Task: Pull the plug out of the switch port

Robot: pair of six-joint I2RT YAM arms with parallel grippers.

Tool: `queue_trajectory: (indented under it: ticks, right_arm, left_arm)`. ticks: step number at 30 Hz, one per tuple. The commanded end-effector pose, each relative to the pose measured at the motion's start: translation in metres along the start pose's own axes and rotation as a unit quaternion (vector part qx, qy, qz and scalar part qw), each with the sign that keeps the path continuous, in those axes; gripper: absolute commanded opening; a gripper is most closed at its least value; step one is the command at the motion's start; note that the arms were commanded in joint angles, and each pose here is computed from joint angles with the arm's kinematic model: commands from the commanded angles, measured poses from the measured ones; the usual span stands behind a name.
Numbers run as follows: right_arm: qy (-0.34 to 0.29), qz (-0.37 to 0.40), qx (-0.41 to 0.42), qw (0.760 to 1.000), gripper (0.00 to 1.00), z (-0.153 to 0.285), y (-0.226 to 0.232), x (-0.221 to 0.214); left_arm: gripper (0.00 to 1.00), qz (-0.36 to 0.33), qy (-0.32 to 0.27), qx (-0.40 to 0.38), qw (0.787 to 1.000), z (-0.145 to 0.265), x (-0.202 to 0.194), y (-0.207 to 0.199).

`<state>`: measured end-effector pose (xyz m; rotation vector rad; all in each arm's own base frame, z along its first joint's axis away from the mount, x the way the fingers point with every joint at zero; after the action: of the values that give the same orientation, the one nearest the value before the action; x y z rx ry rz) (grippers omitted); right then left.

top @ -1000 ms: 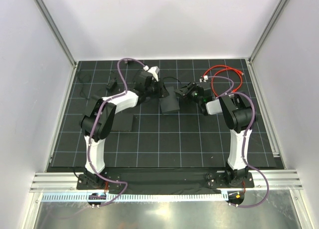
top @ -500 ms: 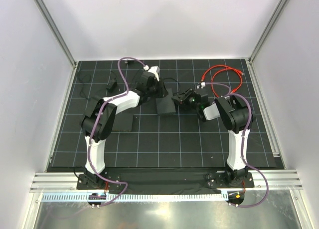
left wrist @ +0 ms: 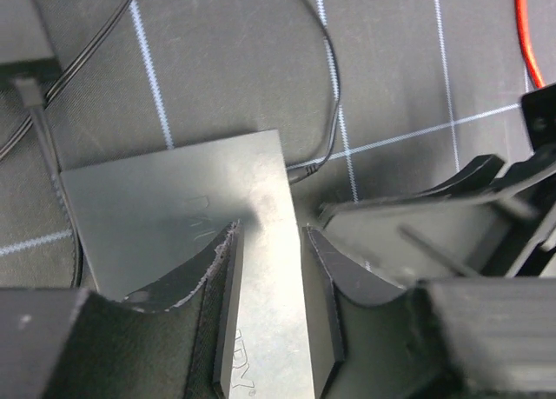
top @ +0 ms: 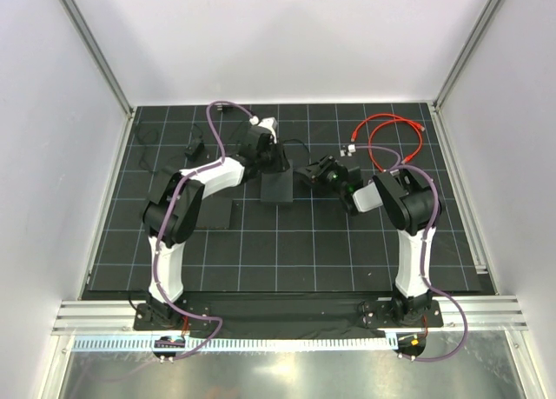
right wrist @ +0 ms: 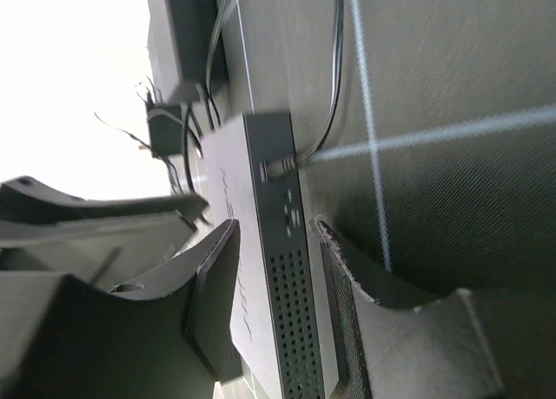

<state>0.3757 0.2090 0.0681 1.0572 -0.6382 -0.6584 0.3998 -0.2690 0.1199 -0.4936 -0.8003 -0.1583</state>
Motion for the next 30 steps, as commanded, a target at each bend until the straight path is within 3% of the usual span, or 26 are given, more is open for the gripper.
queue_trajectory:
  ticks: [1, 9, 18, 30]
  right_arm:
    - [-0.031, -0.017, 0.043, 0.998, 0.45, -0.007, 0.015, 0.012]
    - [-0.035, -0.081, 0.046, 0.995, 0.38, -0.019, 0.0, 0.012]
    - [-0.033, -0.133, 0.04, 0.99, 0.3, -0.031, -0.01, 0.01]
    - [-0.024, -0.146, 0.028, 0.989, 0.3, -0.041, -0.011, -0.007]
  left_arm:
    - [0.35, 0.023, -0.008, 0.018, 1.0, 0.002, 0.006, 0.001]
    - [0.23, 0.04, 0.024, 0.03, 0.998, -0.008, -0.002, 0.004]
    - [0.18, 0.066, 0.055, 0.057, 0.995, -0.013, -0.013, 0.009]
    - [0.14, 0.073, 0.094, 0.072, 0.99, -0.019, -0.02, 0.012]
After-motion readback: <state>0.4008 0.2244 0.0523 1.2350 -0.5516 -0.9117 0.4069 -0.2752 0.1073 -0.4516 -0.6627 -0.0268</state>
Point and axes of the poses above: each gripper's point midway between its finger pads, its own z axis back along the fingers, its own y axis along the line the jaws close on, x = y × z, the point moved 8 cm from there along z, back along the fingers, and after that the axes turned 6 degrees about -z, right-handed, at the moved point
